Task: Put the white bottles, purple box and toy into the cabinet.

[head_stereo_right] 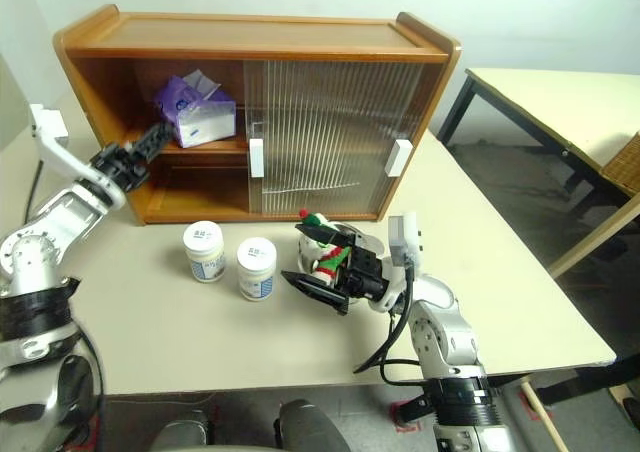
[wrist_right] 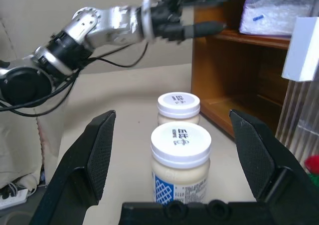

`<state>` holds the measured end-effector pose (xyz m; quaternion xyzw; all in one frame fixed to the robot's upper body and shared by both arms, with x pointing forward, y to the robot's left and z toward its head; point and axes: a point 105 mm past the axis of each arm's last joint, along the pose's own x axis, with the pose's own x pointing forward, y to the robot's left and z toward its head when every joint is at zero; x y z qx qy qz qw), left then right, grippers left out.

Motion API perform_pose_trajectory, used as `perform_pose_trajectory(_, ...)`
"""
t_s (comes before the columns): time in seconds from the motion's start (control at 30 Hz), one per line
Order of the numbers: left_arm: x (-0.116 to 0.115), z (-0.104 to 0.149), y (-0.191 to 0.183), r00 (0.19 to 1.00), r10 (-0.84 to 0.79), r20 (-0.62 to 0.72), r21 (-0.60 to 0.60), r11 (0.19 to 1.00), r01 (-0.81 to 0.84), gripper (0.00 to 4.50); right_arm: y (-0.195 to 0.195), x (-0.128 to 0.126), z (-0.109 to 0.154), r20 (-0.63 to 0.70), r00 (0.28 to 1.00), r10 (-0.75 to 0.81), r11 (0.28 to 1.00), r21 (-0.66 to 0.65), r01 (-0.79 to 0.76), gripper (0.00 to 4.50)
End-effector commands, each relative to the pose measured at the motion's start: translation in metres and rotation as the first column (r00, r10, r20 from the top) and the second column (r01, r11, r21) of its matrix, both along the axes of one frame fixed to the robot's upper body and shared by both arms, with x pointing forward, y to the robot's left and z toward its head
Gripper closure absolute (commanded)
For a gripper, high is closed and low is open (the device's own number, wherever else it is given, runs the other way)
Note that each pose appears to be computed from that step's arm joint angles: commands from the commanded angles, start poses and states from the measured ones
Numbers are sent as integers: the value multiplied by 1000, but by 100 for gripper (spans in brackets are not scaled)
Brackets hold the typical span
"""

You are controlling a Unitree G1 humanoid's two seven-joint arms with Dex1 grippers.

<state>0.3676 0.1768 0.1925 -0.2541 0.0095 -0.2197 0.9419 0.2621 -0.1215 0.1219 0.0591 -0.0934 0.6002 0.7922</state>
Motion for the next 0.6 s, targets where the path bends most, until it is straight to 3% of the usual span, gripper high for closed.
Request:
perform_pose_trajectory(0.03,-12,11,-17,988,-127,90,47,991,123,132,5,-2,-2,-19,999,36,999,-13,-36,0)
perform_pose_trajectory(0.33,4,6,-33,971,-190,143,308,941,138,447,7,0,0,-15,999,36,999,-10,-37,0)
perform_pose_trajectory(0.6,41,-1,-36,984,-107,145,424,905,36,447,7,1,1,-14,1000,24,1000,-10,-25,0)
